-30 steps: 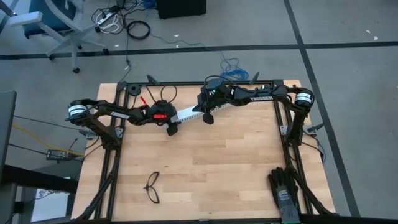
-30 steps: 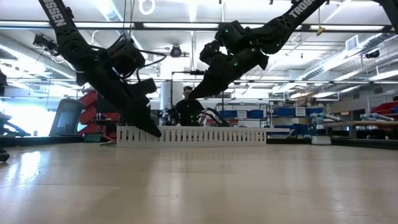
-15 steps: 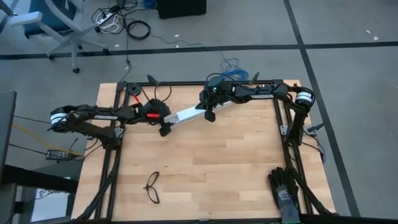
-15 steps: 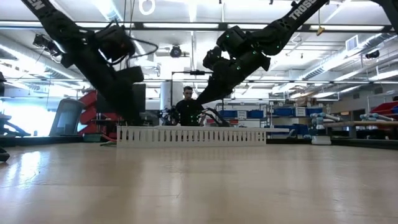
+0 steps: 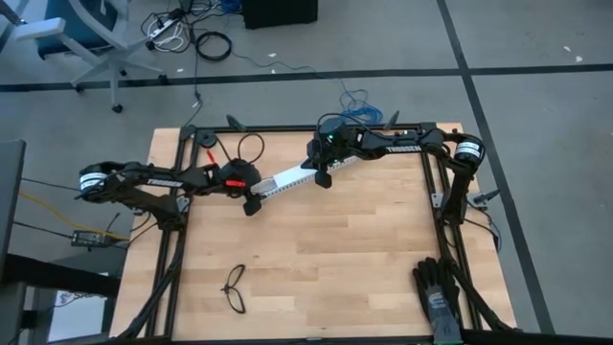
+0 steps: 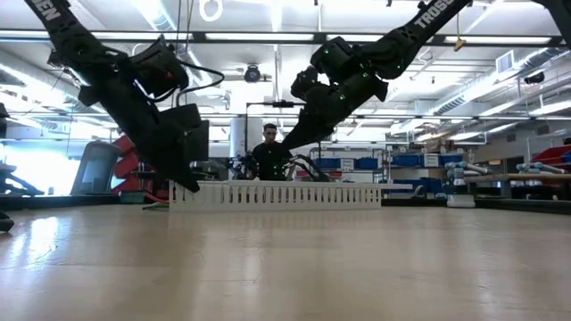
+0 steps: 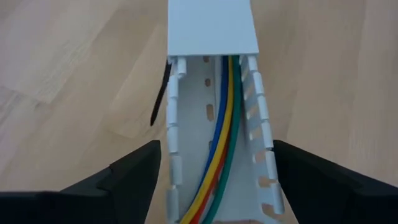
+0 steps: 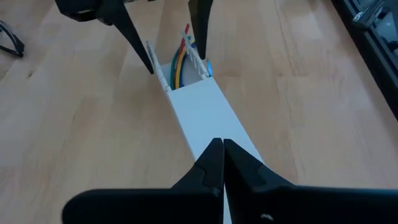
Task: Ziptie cables
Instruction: Close the white cable duct lid
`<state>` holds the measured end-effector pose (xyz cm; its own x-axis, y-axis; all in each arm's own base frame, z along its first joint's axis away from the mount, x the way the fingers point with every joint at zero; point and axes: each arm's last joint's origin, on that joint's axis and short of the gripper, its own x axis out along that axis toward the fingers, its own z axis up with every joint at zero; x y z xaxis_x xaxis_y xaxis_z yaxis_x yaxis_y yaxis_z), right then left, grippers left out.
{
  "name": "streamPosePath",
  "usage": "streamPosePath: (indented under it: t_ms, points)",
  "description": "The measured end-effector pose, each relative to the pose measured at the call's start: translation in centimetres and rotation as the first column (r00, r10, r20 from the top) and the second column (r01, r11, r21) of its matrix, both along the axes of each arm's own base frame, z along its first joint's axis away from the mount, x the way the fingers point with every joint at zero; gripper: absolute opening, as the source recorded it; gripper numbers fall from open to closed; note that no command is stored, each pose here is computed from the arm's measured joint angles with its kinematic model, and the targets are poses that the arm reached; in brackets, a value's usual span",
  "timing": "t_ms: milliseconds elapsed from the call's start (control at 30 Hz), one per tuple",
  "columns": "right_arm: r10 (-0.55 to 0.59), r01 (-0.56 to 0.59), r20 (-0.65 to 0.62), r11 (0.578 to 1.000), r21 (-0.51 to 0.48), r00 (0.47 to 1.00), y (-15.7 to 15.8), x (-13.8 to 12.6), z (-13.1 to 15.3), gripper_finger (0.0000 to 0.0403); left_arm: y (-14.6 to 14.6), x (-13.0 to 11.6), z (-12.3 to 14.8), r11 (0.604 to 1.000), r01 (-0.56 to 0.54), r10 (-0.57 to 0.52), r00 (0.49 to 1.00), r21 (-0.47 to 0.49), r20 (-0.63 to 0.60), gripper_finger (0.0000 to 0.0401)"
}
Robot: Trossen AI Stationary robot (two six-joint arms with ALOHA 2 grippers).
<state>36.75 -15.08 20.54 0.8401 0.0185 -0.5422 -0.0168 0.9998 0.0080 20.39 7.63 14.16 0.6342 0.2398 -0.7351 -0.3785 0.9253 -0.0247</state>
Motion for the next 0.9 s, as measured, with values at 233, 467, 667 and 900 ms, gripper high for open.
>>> streamPosePath:
  t_ms: [233, 467, 667, 900]
  points:
    - [0.004, -0.004, -0.004, 1.000, 0.002, 1.000, 0.1, 0.0, 0.0, 0.0000, -0.1, -0.4, -0.7, 1.000, -0.016, 0.013, 0.995, 0.021, 0.096, 0.0301]
    - [0.004, -0.004, -0.004, 1.000, 0.002, 1.000, 0.2, 0.0, 0.0, 0.0000, 0.0, -0.5, -1.1, 0.997, -0.048, 0.042, 0.994, 0.060, 0.101, 0.0290]
    - [0.004, -0.004, -0.004, 1.000, 0.002, 1.000, 0.2, 0.0, 0.0, 0.0000, 0.1, -0.1, -2.4, 0.998, -0.046, 0.043, 0.997, 0.047, 0.063, 0.0270]
    - [0.005, -0.005, -0.015, 1.000, 0.008, 1.000, 0.2, 0.0, -0.1, 0.0000, 0.3, 0.5, -2.6, 0.997, -0.035, 0.028, 0.994, 0.076, 0.101, 0.0220]
